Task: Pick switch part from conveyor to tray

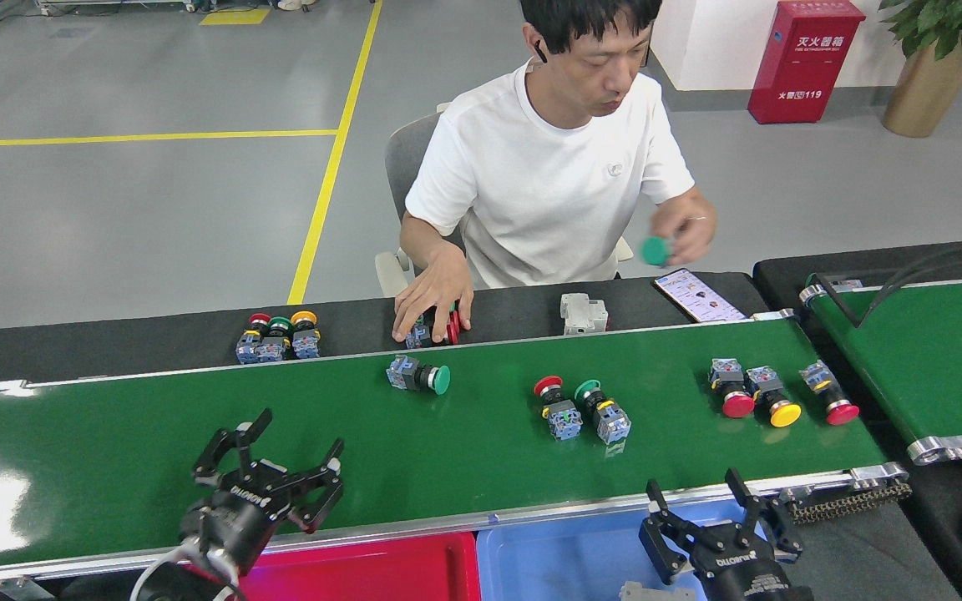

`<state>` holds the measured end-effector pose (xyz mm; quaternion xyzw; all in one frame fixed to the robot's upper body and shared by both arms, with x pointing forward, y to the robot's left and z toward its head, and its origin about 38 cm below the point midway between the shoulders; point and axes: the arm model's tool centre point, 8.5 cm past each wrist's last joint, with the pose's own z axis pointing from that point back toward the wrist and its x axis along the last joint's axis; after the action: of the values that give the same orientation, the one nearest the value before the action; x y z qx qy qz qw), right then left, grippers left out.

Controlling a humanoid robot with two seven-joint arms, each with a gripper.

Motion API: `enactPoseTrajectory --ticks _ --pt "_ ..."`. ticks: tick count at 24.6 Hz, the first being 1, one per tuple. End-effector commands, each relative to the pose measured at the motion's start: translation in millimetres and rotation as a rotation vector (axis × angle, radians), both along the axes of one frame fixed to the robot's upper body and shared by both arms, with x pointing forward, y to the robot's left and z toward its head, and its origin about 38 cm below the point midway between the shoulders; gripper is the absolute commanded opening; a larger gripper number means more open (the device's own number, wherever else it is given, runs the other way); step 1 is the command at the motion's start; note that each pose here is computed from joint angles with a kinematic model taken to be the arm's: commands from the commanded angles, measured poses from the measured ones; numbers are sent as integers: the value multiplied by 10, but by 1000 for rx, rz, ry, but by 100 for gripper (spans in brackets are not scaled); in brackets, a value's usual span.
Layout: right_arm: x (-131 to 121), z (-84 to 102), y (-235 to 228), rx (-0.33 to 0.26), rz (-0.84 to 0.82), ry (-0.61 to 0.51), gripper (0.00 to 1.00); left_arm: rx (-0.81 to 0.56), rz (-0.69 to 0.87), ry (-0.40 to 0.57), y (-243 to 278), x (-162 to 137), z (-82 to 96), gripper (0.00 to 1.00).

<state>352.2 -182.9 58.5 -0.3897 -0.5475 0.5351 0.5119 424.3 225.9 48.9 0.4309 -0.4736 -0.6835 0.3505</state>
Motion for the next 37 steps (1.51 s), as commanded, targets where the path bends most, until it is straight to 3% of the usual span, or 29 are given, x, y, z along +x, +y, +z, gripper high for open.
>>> enactPoseTrajectory --ticks 1,8,12,16,19,21,22,23,25,28,34,37 --pt "185 37 133 1 18 -3 98 7 14 -5 -51 178 38 100" --pt "694 -33 759 -14 95 54 98 5 16 23 -208 528 73 100" --pt "854 -41 1035 -34 124 80 94 21 27 27 -251 681 117 100" --pt "821 -92 1134 -71 172 85 64 25 27 39 -258 813 155 100" --pt "803 -113 1128 -90 215 73 26 33 33 72 -214 849 81 94" --pt "795 -103 1125 -92 260 56 10 38 39 95 -167 835 9 90" --pt "788 -101 1141 -88 279 55 8 38 40 106 -138 824 -28 88" --pt "777 -104 1153 -84 296 54 5 36 46 115 -89 814 -61 85" --pt "767 -112 1156 -81 306 57 4 36 60 115 33 804 -86 59" --pt "755 -99 1167 -76 322 49 2 34 55 112 117 787 -79 7" --pt "730 83 1098 -35 344 -1 2 -99 102 43 493 571 54 0" --pt "501 162 948 -6 412 -41 3 -119 75 -20 591 252 149 1"
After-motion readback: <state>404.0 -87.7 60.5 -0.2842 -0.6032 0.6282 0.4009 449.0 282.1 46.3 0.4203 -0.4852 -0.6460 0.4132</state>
